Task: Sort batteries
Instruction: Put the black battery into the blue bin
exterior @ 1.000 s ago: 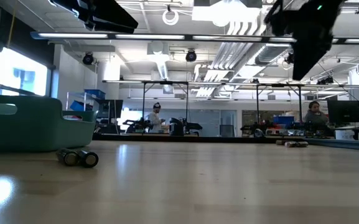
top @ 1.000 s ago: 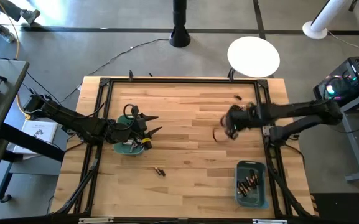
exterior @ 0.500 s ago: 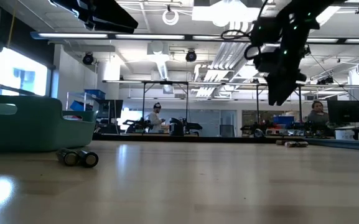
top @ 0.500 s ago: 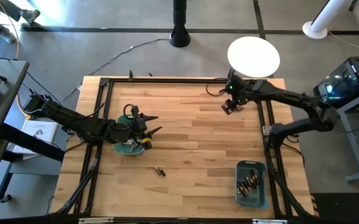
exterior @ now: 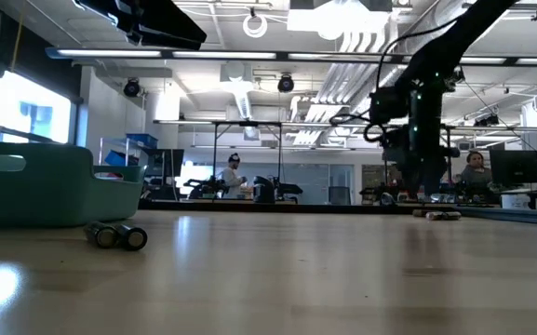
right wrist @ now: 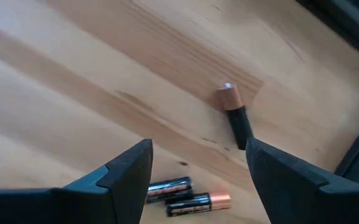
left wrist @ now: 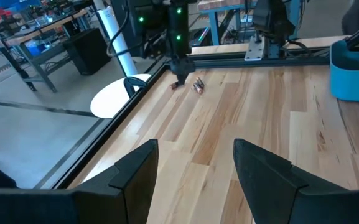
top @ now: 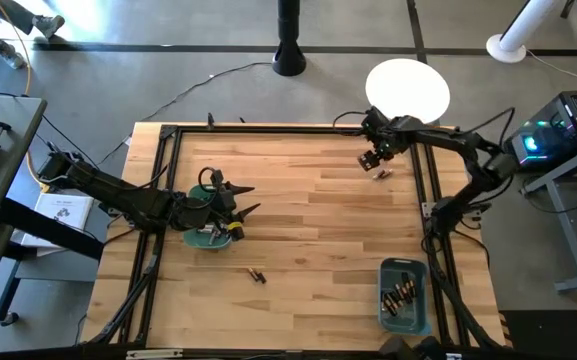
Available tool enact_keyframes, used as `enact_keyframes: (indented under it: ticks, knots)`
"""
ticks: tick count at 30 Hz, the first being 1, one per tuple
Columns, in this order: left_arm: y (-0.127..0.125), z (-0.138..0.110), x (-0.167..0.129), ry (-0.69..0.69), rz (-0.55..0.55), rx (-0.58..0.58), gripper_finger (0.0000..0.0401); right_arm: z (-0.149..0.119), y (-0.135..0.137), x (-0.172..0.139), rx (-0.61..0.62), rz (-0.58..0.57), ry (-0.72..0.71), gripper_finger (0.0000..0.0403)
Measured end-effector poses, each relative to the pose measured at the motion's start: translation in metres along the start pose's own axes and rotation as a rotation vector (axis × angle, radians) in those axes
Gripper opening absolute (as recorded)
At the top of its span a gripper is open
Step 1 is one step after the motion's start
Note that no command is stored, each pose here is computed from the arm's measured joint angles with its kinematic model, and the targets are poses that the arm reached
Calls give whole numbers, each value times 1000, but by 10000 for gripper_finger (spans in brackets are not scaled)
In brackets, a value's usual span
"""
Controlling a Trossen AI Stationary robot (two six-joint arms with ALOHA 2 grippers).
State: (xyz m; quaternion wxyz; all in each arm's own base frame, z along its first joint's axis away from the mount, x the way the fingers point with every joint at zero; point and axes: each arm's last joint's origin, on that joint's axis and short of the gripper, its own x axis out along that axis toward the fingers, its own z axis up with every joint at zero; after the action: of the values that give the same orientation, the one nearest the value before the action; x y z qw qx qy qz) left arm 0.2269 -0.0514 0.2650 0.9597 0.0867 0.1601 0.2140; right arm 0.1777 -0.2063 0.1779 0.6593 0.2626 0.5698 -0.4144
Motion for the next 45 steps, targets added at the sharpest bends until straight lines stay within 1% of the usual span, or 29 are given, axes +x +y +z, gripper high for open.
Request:
enact_keyframes:
  ticks: [6,11,15,17,20,24,26,32,39,42,45]
  knots:
    - [0,0,0,0,0,9,200,3,-7,17,34,-13,48,252]
    - [0,0,0,0,0,9,200,7,-6,27,23,-29,40,252]
    - [0,0,0,0,0,9,200,10,-10,35,14,-42,49,251]
    - [0,0,0,0,0,8,200,12,-11,34,14,-44,46,246]
    - [0,0,0,-2,0,7,200,12,-12,34,13,-29,43,231]
    - [0,1,0,-7,0,3,200,10,-12,36,26,83,69,204]
    - [0,1,0,-7,0,2,200,8,-11,36,18,112,88,190]
    - [0,2,0,-17,-1,-6,200,4,-3,35,-19,110,118,151]
    - [0,2,0,-18,0,-4,200,3,7,33,-51,99,112,102]
    - [0,2,0,-17,-1,-5,200,3,7,32,-49,97,109,97]
    - [0,2,0,-17,0,-5,200,5,6,28,-45,99,91,107]
